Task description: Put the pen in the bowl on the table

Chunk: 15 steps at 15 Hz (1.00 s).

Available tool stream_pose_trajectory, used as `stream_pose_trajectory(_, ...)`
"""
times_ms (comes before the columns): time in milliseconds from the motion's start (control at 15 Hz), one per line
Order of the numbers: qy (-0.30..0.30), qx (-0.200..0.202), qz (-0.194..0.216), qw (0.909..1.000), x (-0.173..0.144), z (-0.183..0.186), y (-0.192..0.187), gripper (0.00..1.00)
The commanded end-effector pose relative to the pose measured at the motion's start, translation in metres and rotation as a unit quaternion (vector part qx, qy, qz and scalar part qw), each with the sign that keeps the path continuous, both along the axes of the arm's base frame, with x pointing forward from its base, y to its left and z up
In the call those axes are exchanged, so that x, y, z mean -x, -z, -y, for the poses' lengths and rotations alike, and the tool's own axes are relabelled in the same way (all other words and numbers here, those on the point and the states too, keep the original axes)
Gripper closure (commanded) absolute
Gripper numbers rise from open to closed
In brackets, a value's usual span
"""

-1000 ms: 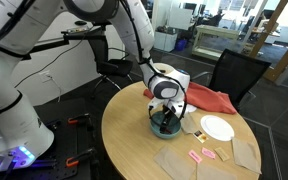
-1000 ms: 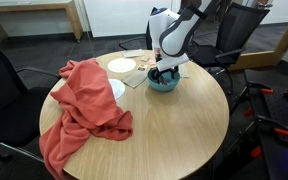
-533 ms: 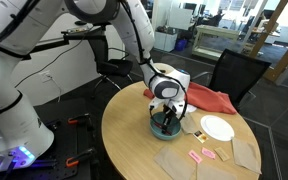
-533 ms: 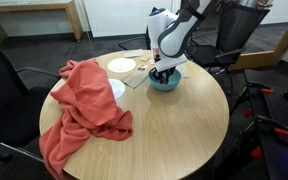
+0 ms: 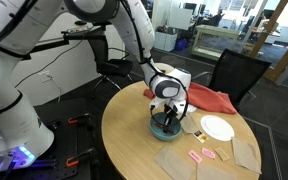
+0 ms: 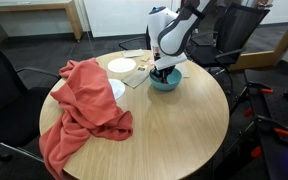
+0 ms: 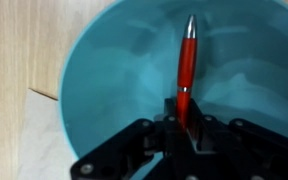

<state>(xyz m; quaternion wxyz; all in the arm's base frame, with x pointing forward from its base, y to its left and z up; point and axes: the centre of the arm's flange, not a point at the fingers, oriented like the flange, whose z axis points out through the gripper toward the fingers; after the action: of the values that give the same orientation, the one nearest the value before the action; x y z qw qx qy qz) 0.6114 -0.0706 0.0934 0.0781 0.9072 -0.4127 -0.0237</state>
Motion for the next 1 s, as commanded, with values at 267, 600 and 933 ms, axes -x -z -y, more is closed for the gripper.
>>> stream_pose_trajectory(267,0.012,-0.020,0.030,0.9993,0.028,-0.005,-0.111,0.96)
stream_pose_trajectory(600,-0.011,-0.036,0.047,0.9982,0.053,-0.021,-0.166,0.96)
stream_pose_trajectory(933,-0.093,-0.024,0.060,0.9936,0.061,-0.088,-0.185,0.96)
